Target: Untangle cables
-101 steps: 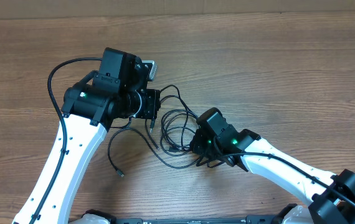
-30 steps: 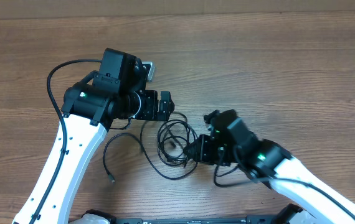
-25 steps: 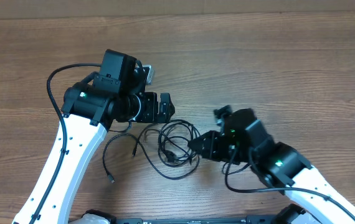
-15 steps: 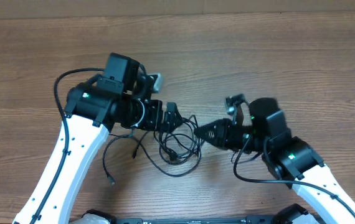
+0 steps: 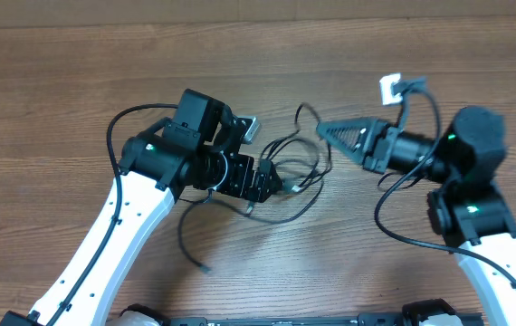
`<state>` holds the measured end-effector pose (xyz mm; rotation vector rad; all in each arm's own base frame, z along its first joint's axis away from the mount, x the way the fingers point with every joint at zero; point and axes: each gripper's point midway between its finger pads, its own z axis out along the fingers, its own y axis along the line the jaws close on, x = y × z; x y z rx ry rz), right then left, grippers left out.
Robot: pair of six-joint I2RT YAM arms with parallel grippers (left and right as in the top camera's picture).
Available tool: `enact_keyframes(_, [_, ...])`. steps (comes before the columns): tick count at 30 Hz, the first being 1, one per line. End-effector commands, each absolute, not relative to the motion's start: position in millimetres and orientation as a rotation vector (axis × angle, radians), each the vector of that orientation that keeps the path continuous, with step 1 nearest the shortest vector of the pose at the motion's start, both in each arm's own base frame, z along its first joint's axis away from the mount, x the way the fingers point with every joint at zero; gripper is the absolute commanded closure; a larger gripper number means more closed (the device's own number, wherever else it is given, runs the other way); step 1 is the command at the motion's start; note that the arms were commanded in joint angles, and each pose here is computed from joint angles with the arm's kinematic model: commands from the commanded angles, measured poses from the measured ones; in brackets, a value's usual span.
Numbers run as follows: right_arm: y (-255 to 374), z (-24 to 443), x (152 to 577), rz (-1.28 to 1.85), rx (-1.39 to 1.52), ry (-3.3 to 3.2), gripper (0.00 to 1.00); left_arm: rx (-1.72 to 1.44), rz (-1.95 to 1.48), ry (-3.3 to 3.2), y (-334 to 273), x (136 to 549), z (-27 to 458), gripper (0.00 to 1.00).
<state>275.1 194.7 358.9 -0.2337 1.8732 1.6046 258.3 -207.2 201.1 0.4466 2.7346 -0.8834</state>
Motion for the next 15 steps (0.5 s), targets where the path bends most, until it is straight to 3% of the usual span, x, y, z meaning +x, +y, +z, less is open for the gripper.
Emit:
enact_keyframes(1, [196, 406, 260, 1.597, -0.357, 1.778, 0.96, 0.208, -0.954, 2.777, -215, 267, 181, 0.00])
enact_keyframes(9, [210, 420, 245, 1.634, -0.418, 1.774, 0.96, 0.042, -1.124, 2.646, -269, 288, 166, 0.00])
enact_keyframes(15, [222, 428, 243, 1.608, -0.423, 1.742, 0.96, -0.262, -0.904, 2.707, -278, 308, 116, 0.01])
